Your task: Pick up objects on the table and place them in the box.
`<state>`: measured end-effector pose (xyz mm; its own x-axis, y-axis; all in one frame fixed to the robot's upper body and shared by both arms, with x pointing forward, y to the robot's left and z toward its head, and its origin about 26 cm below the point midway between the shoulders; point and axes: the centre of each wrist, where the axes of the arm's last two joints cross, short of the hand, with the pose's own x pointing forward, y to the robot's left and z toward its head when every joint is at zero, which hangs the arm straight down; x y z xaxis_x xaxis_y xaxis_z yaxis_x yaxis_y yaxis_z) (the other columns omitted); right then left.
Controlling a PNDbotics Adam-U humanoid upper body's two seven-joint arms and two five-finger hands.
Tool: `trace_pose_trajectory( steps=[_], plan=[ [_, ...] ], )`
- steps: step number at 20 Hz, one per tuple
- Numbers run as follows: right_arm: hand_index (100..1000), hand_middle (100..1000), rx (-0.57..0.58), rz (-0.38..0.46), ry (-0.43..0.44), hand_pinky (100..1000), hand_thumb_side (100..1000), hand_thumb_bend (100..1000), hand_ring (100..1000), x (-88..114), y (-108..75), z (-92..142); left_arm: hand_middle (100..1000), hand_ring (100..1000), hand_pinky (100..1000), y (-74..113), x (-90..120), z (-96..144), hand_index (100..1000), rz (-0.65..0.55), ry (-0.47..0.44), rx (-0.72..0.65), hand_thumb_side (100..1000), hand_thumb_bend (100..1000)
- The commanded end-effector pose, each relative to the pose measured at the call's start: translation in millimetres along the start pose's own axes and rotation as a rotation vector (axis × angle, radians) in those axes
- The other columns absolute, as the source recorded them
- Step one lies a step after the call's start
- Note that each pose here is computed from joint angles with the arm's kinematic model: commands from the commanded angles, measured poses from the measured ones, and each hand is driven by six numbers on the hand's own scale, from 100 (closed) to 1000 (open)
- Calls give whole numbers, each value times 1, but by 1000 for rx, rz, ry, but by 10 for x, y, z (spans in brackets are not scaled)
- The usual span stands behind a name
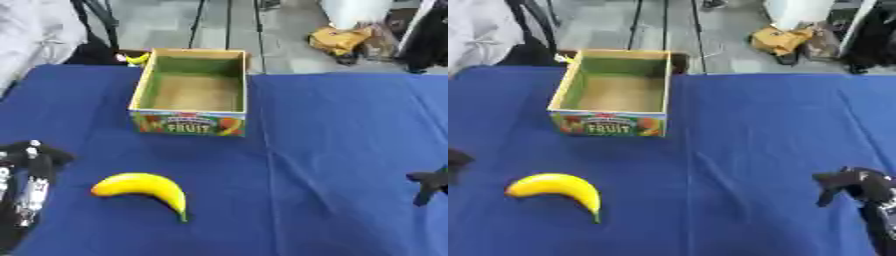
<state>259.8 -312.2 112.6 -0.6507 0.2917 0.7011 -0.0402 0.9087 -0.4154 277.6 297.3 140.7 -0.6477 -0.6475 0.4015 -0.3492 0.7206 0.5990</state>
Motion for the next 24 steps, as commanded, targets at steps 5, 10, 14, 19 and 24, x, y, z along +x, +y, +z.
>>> trace_pose_trajectory(
  steps=[5,10,14,19,24],
  plan=[
    [677,518,42,66,11,775,1000,100,499,60,-29,-44,384,298,280,75,27,-40,581,-20,-24,8,1000,100],
    [664,514,43,63,1,775,1000,100,496,60,-29,-41,398,312,290,98,20,-45,589,-34,-27,4,997,100],
    [664,514,45,62,3,775,1000,100,496,60,-29,-41,398,312,290,117,15,-46,589,-51,-27,4,997,100],
    [651,508,52,76,13,773,1000,100,490,64,-76,-28,549,475,418,159,20,-91,720,-107,-67,-74,931,100],
    [649,506,44,76,11,773,1000,100,486,64,-84,-24,596,526,458,351,-15,-151,762,-257,-54,-222,912,100]
  ],
)
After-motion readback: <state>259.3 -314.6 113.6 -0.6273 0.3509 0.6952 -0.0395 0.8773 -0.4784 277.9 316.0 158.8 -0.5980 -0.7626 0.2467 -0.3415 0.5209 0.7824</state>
